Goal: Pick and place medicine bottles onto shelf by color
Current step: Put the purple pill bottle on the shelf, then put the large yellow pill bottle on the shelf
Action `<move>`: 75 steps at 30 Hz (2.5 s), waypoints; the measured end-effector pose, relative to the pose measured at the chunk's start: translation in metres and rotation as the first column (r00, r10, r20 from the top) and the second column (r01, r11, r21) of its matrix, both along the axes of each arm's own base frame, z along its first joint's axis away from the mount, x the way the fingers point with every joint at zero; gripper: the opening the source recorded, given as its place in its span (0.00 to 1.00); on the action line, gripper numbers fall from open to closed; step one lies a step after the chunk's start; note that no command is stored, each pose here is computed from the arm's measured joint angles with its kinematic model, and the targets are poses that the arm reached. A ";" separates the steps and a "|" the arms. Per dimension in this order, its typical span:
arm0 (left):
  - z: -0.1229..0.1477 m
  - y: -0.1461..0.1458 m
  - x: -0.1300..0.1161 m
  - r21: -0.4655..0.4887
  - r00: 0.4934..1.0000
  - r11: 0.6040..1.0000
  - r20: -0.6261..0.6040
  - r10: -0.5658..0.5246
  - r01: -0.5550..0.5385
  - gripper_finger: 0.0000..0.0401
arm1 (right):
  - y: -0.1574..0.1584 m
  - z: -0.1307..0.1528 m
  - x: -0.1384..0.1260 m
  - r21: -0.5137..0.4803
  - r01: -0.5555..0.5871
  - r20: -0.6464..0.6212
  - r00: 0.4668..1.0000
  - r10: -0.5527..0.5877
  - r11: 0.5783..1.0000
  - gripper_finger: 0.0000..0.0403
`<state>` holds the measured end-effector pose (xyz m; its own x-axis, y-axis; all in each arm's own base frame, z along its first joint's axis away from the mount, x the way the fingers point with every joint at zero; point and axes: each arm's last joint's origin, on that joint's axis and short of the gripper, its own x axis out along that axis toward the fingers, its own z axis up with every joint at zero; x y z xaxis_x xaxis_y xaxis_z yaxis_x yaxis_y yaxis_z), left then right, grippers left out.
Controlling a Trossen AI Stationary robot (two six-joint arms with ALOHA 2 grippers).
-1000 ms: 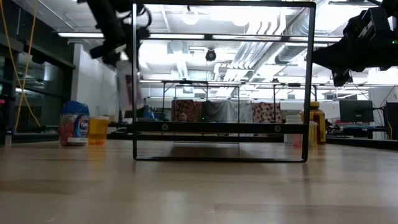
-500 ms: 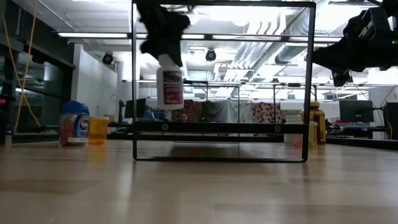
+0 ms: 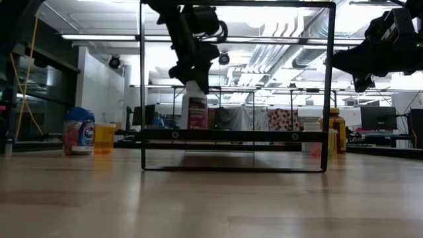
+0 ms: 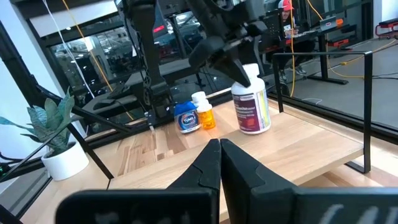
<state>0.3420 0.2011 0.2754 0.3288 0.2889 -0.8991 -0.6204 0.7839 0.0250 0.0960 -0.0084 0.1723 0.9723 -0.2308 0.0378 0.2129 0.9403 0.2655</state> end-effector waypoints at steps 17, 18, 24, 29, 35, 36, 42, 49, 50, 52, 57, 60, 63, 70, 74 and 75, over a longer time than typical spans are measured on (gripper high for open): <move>-0.001 0.005 0.010 -0.029 0.992 0.999 0.118 -0.040 0.043 0.61 | 0.000 0.000 0.000 0.000 -0.001 -0.004 1.000 0.001 1.000 0.00; -0.001 0.004 0.011 -0.032 0.991 0.998 0.123 -0.043 0.047 0.63 | 0.000 0.000 0.000 0.000 0.000 -0.004 1.000 0.000 1.000 0.00; 0.002 0.004 0.010 -0.025 0.990 0.999 0.134 -0.044 0.047 0.71 | 0.000 0.000 0.000 0.000 0.000 -0.005 1.000 0.000 1.000 0.00; 0.011 0.003 0.006 -0.008 0.988 0.999 0.151 -0.042 0.043 0.76 | 0.000 0.000 0.000 0.000 -0.001 -0.005 1.000 0.001 1.000 0.00; 0.031 0.000 -0.003 0.023 0.980 0.999 0.195 -0.038 0.034 0.77 | 0.000 0.000 0.000 0.000 0.000 -0.005 1.000 0.000 1.000 0.00; 0.036 -0.001 -0.006 0.030 0.978 0.999 0.206 -0.039 0.033 0.77 | 0.000 0.000 0.000 0.000 0.000 -0.005 1.000 0.000 1.000 0.00; 0.072 -0.021 -0.021 0.089 0.950 0.996 0.306 -0.057 0.031 0.77 | 0.000 0.000 0.000 0.000 0.000 -0.006 1.000 0.000 1.000 0.00; 0.096 -0.070 -0.037 0.274 0.843 0.959 0.496 -0.210 0.077 0.77 | 0.000 0.000 0.000 0.000 0.000 -0.006 1.000 0.000 1.000 0.00; 0.094 -0.078 -0.043 0.298 0.825 0.950 0.513 -0.238 0.088 0.77 | 0.000 0.000 0.000 0.000 0.000 -0.006 1.000 0.000 1.000 0.00; 0.089 -0.093 -0.057 0.335 0.793 0.936 0.537 -0.286 0.110 0.77 | 0.000 0.000 0.000 0.000 0.000 -0.006 1.000 0.000 1.000 0.00; 0.066 -0.126 -0.105 0.395 0.669 0.913 0.653 -0.355 0.100 0.77 | 0.000 0.000 0.000 0.000 0.000 -0.006 1.000 0.000 1.000 0.00; 0.040 -0.143 -0.129 0.436 0.590 0.894 0.697 -0.408 0.103 0.77 | 0.000 0.000 0.000 0.000 0.000 -0.006 1.000 0.000 1.000 0.00; 0.015 -0.156 -0.148 0.467 0.505 0.880 0.740 -0.445 0.091 0.77 | 0.000 0.000 0.000 0.000 0.000 -0.006 1.000 0.000 1.000 0.00; -0.018 -0.172 -0.177 0.521 0.383 0.850 0.772 -0.508 0.076 0.77 | 0.000 0.000 0.000 0.000 0.000 -0.006 1.000 0.000 1.000 0.00; -0.026 -0.175 -0.184 0.534 0.362 0.842 0.772 -0.522 0.074 0.77 | 0.000 0.000 0.000 0.000 0.000 -0.006 1.000 0.000 1.000 0.00; -0.027 -0.175 -0.185 0.534 0.361 0.842 0.772 -0.523 0.077 0.77 | 0.000 0.000 0.000 0.000 0.000 -0.006 1.000 0.000 1.000 0.00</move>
<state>0.1567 0.0258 0.2484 0.9766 0.1912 0.0990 -0.1868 0.9810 -0.0516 0.0960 -0.0084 0.1718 0.9725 -0.2307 0.0323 0.2143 0.9403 0.2643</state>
